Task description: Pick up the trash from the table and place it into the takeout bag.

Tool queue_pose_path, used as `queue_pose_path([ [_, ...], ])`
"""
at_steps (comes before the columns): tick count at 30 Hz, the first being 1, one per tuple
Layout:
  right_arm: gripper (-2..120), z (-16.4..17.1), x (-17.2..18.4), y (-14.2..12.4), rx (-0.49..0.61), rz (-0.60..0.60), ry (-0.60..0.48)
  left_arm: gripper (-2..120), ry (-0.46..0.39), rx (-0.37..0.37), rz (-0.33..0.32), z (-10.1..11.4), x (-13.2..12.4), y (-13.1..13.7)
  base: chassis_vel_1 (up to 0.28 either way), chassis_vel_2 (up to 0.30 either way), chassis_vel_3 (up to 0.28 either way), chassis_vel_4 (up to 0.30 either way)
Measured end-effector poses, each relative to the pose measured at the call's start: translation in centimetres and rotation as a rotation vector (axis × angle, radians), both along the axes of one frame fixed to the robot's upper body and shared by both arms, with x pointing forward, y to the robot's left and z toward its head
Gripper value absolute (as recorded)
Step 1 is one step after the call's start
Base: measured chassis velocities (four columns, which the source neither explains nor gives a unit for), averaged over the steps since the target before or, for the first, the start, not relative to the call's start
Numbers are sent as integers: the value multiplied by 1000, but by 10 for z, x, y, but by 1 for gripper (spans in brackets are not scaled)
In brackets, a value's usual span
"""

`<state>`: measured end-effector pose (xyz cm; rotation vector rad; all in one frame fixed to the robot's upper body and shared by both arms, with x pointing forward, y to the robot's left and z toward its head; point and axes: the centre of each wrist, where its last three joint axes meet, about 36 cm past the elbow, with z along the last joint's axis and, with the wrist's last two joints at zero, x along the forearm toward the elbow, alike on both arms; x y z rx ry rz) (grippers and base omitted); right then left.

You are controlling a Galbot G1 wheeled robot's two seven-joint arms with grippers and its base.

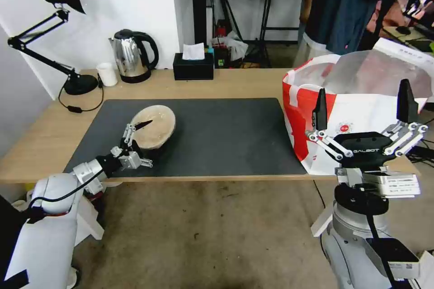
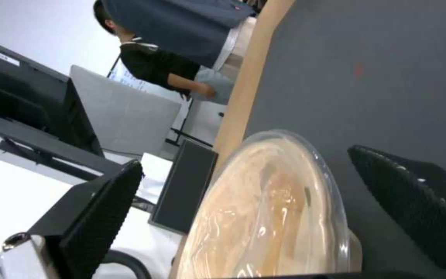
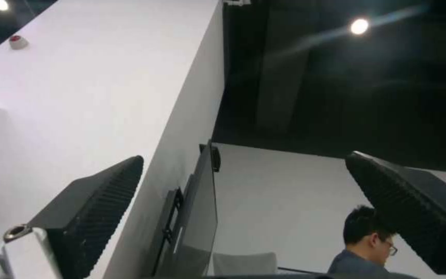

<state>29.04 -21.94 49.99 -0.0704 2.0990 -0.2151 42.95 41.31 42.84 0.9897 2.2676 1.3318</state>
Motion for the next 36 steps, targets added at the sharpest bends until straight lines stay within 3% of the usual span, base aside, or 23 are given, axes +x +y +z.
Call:
queue_pose_path([
  [17, 100, -1, 0, 3, 0, 11, 5, 95, 21, 4, 34, -7, -3, 17, 0, 0, 0, 0],
  [36, 100, -1, -2, 5, 2, 16, 7, 27, 26, 0, 42, -11, -3, 20, 0, 0, 0, 0],
])
